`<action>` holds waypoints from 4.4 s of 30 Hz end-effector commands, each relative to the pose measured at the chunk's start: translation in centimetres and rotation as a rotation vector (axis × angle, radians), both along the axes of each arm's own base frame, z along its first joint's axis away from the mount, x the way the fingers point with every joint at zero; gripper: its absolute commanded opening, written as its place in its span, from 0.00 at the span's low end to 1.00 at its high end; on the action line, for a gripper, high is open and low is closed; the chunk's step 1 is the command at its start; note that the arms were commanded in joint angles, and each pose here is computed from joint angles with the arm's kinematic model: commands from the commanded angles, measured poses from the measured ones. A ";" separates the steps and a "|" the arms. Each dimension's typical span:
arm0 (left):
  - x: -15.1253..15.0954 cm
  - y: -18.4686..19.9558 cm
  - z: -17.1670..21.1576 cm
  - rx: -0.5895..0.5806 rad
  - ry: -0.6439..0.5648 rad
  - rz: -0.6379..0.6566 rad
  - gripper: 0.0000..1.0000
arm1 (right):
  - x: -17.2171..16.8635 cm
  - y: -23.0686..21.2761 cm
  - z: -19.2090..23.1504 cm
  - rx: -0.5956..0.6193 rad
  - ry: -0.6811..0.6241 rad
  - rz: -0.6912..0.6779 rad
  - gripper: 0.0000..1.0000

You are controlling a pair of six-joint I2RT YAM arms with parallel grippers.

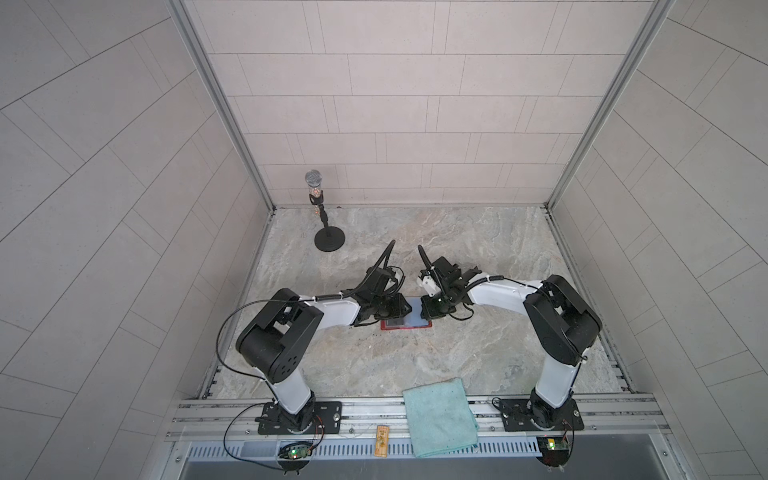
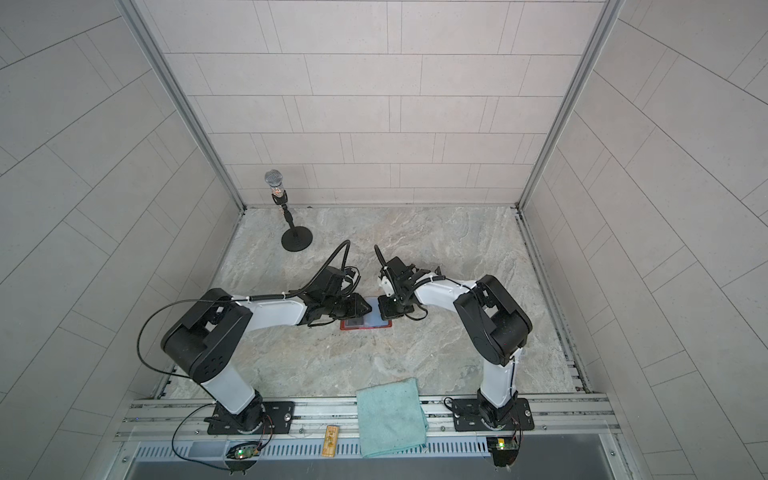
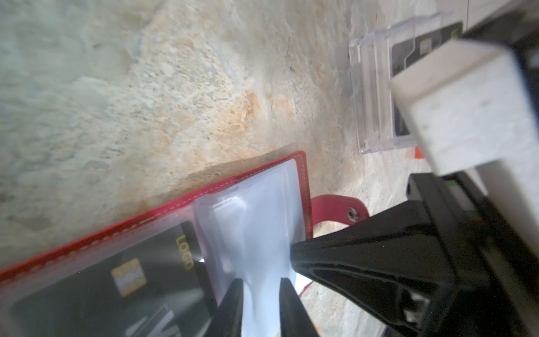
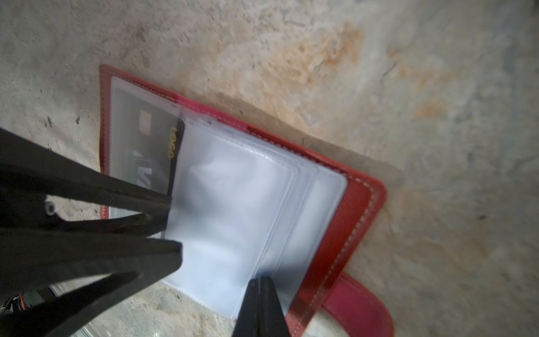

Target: Put the credit cards into the card holder

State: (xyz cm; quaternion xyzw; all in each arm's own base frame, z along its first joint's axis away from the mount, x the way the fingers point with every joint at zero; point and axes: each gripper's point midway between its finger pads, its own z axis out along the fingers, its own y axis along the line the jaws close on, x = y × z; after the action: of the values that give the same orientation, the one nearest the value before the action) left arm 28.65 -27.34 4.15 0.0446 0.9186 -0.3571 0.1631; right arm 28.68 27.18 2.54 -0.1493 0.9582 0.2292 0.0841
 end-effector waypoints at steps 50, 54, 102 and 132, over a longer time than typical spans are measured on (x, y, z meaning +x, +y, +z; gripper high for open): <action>-1.8 5.4 -3.5 0.290 -0.002 0.031 0.21 | -1.1 5.1 1.1 0.146 0.054 0.099 0.18; -1.9 5.4 -3.4 0.287 -0.002 0.029 0.21 | -1.0 5.8 1.4 0.185 0.058 0.101 0.19; -1.5 -2.7 -0.1 -0.058 0.090 -0.154 0.34 | -0.1 -1.9 -1.5 -0.091 -0.010 -0.040 0.13; -1.1 -1.4 -0.2 0.016 0.042 -0.089 0.08 | 0.0 -2.8 -1.8 -0.147 -0.019 -0.047 0.10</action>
State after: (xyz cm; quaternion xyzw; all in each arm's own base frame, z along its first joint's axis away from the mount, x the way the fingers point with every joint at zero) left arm 27.52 -29.20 3.31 0.0713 0.9195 -0.3711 0.1080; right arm 29.73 25.75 2.64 -0.1321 0.9650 0.1934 0.1176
